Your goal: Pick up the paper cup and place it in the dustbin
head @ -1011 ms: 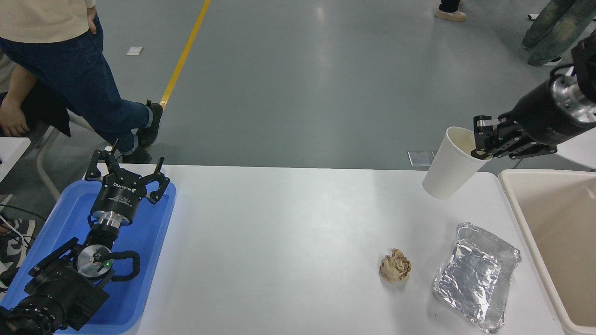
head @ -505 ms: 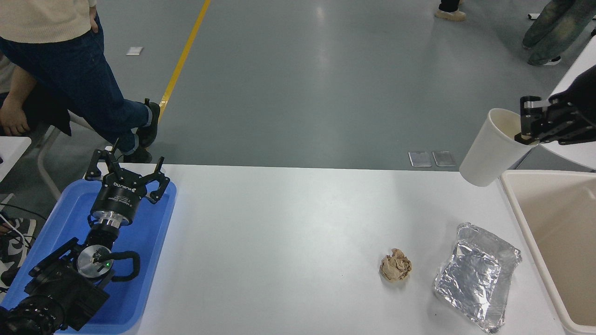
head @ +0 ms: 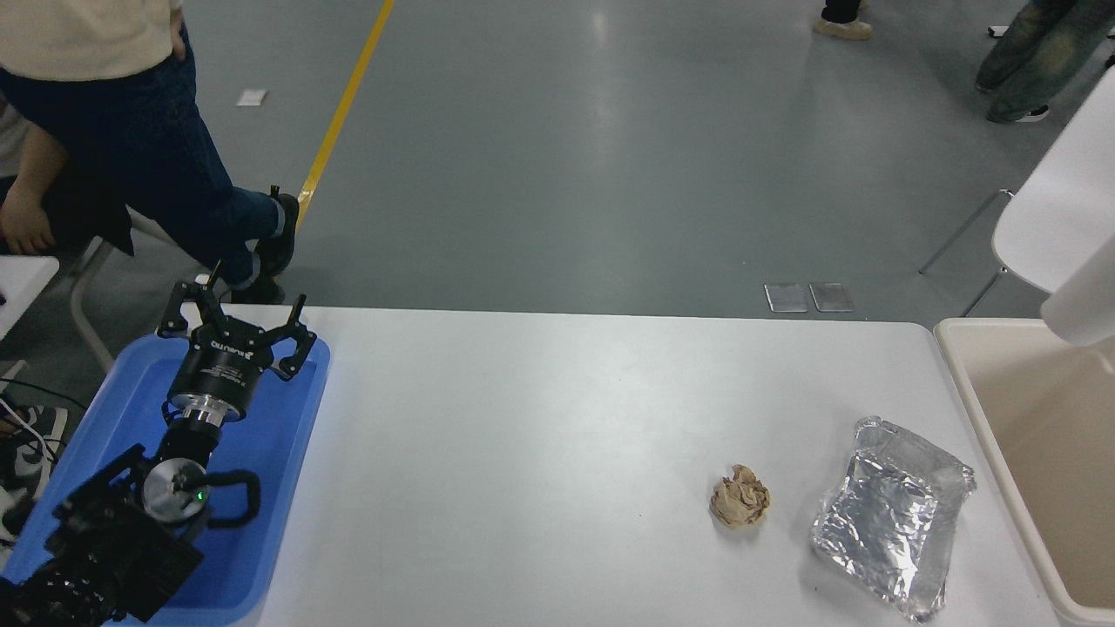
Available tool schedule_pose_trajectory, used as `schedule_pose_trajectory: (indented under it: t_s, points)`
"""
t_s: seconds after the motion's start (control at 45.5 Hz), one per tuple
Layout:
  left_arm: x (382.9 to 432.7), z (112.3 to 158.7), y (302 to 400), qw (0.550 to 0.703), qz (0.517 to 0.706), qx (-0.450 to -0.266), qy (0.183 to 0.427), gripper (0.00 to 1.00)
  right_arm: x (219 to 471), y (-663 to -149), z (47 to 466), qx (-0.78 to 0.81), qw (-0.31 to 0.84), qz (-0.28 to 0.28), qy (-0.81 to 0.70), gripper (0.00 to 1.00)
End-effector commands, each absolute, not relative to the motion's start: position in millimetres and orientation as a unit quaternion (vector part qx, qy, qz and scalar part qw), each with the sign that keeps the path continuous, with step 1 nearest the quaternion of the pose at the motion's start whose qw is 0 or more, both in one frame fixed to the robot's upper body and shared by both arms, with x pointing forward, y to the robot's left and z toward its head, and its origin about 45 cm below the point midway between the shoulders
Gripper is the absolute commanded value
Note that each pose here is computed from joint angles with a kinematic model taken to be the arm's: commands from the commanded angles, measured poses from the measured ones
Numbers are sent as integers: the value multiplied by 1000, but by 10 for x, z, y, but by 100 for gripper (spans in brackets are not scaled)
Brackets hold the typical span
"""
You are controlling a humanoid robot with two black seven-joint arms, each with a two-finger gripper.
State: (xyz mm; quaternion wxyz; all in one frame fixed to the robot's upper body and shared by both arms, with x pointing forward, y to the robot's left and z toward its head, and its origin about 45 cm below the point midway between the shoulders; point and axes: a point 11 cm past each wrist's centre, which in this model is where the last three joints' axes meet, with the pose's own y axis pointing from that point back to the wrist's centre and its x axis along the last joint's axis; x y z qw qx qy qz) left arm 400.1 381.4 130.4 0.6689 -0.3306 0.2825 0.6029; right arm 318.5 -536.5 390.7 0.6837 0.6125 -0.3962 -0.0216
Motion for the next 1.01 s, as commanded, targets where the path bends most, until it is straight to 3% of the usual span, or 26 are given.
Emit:
schedule_pose_trajectory:
  t_s: [0.0,0.154,0.286,0.549,0.989]
  points:
    - [4007,1309,3808,669,602,-331,282,100,3148,-5950,3354,555,709,-23,-435,0]
    - [4007,1309,3808,669,602,-331,282,100,3180,-6119,2814,536,707,-11,-461,0]
    - [4007,1309,3808,669,602,-331,282,100,3035,-6293,2388,510,714,-8,-480,0]
    - [4007,1309,3808,669,602,-331,282,100,3013,-6410,1987,468,743,30,-478,0]
    - [4007,1309,3808,669,602,-331,282,100,2725,-6292,1163,453,734,24,-505,0]
